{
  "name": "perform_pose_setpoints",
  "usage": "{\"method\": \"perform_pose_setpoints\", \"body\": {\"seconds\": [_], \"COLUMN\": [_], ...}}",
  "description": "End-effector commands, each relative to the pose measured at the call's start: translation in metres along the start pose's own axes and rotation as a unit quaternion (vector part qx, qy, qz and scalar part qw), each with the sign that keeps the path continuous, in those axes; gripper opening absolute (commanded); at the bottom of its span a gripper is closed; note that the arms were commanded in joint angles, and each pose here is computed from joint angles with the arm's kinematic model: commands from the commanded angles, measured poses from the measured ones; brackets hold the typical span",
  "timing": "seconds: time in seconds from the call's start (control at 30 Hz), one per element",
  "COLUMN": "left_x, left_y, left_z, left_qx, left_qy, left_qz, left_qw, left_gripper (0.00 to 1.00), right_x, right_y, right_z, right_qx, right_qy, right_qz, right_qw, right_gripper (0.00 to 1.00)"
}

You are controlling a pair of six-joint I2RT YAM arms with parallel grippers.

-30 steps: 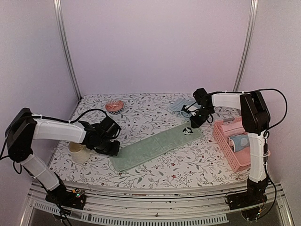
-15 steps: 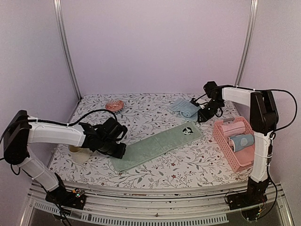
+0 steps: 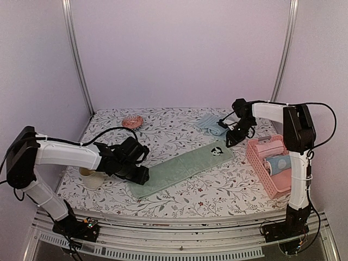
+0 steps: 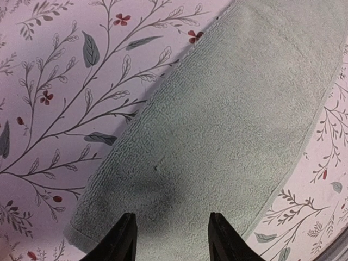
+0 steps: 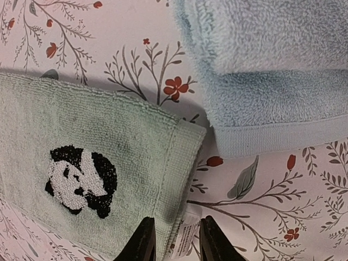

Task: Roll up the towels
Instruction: Smooth out the towel at the center of the board.

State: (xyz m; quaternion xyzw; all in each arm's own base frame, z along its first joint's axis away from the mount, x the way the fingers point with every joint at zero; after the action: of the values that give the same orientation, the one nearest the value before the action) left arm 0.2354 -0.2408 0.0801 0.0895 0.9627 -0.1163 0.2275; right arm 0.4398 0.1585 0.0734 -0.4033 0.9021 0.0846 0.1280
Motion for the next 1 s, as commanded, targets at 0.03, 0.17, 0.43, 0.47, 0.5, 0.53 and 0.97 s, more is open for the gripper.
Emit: {"method": "perform_pose_setpoints", "body": {"seconds": [0.03,0.17,0.43,0.47,0.5,0.53,0.97], "left_x": [0.001,0.0,0.001,0.002,0.002,0.002,0.008], "left_y": [-0.006,-0.003,0.0,0.001,0.002,0.003,0.01], "left_z": [0.006,0.006,0.008,0.008,0.008,0.007,0.01], "left_qx": [0.001,-0.007,-0.021,-0.023,-0.025,-0.027,-0.044], "left_qy": [-0.001,-0.003,-0.001,0.0,0.0,-0.001,0.004], "left_qz": [0.01,0.009,0.009,0.008,0.008,0.008,0.01], "left_qw": [1.0,1.0,1.0,1.0,1.0,1.0,0.999], "left_gripper": [0.45,0.45,0.43,0.43,0.43,0.43,0.43], "right_x": [0.001,0.001,0.011,0.015,0.018,0.021,0.009], "right_y": [0.004,0.006,0.012,0.01,0.008,0.007,-0.012], "right_z": [0.014,0.021,0.038,0.04,0.041,0.042,0.018], "right_qx": [-0.004,0.006,0.032,0.039,0.045,0.048,0.026], "right_qy": [0.02,0.031,0.078,0.088,0.096,0.102,0.047], "right_qz": [-0.007,-0.015,-0.031,-0.028,-0.026,-0.023,0.0], "right_qw": [1.0,0.999,0.996,0.995,0.994,0.993,0.999], "right_gripper": [0.31,0.31,0.31,0.31,0.31,0.3,0.03]}}
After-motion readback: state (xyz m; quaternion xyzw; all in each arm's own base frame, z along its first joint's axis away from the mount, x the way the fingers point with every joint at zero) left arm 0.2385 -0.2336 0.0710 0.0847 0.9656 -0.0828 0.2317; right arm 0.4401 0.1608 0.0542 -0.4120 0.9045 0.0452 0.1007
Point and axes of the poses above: each gripper's point midway between its finger pads, its own z axis out along the fingers, its own y axis along the line the jaws close on, x = y × z, the point moved 4 cm from there along -z, back along the fingers, and after that the axes turned 10 degrees about -z, right-handed, at the moved point
